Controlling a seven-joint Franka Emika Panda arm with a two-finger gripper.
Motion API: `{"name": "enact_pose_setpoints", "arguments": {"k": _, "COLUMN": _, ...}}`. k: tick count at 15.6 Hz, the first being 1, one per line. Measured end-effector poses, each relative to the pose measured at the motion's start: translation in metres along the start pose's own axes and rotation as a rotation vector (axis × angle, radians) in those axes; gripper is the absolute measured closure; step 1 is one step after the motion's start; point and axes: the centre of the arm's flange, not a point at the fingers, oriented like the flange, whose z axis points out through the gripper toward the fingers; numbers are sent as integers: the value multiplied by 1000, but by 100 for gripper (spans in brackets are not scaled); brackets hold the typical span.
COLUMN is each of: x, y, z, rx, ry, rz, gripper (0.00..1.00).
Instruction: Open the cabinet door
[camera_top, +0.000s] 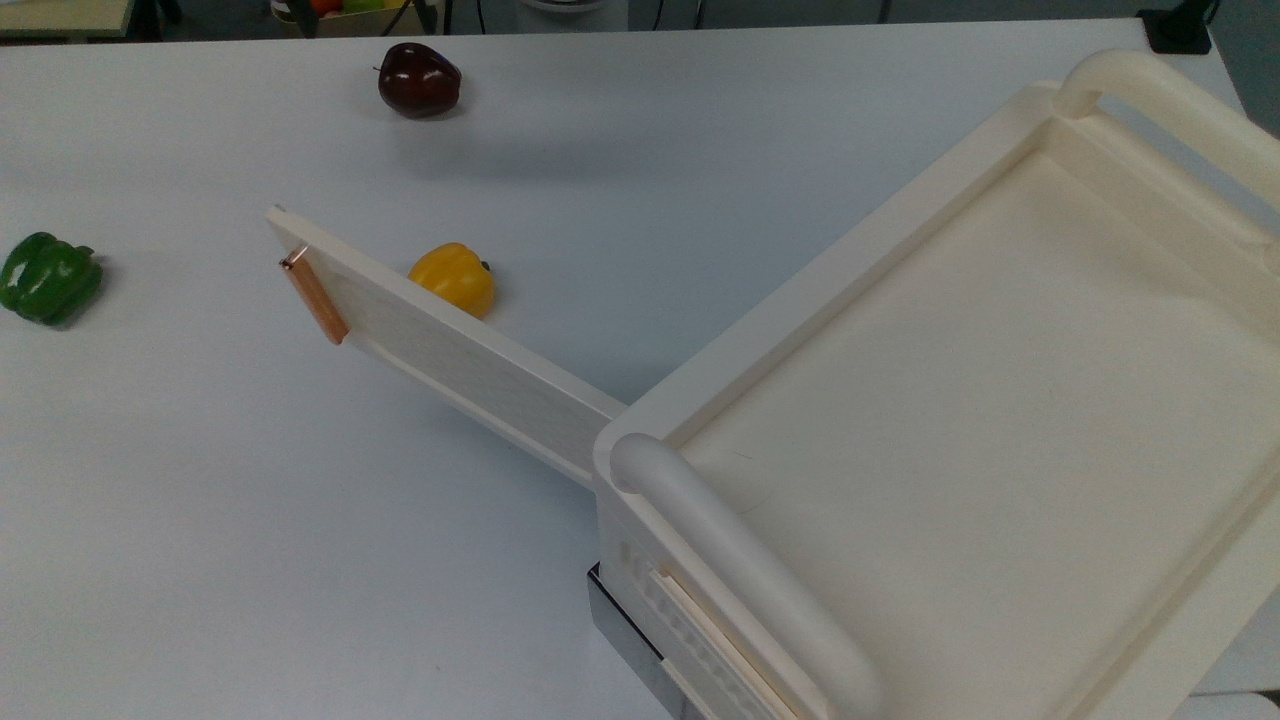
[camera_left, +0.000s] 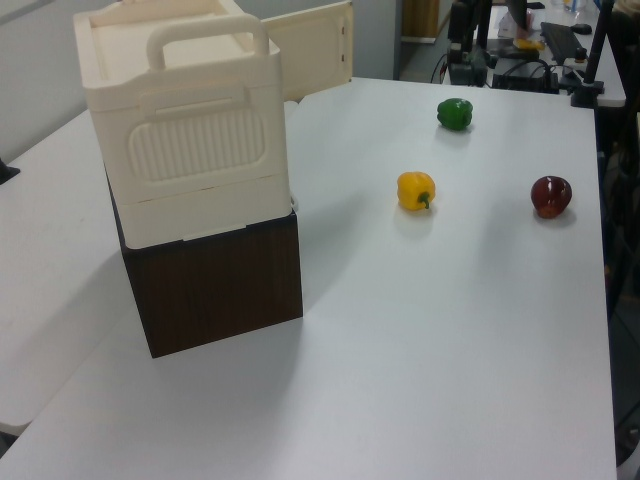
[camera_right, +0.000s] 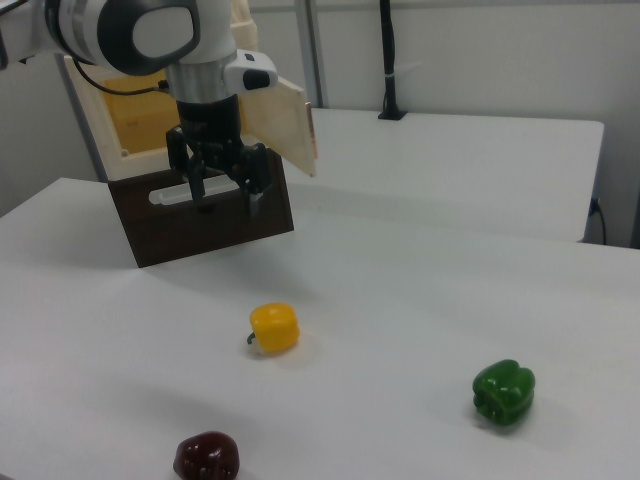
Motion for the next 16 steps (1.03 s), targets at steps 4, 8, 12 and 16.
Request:
{"name": "enact_pose_setpoints", "arguments": {"k": 4, "x": 0, "y": -1, "z": 2, "rx": -27, "ry": -10, "rz": 35, "gripper": 0}}
{"name": "enact_pose_setpoints", "arguments": {"k": 8, "x": 3, "y": -5, "z": 9, "rx": -32, "ry": -23, "rz": 29, "gripper": 0}}
{"name": "enact_pose_setpoints", "arguments": {"k": 12, "x": 4, "y": -4, "z": 10, "rx": -36, "ry": -26, "rz": 29, "gripper": 0}}
{"name": "enact_pose_setpoints", "arguments": {"k": 16, "x": 0, "y": 0, "z": 7, "rx": -36, "ry": -38, "rz": 37, "gripper": 0}}
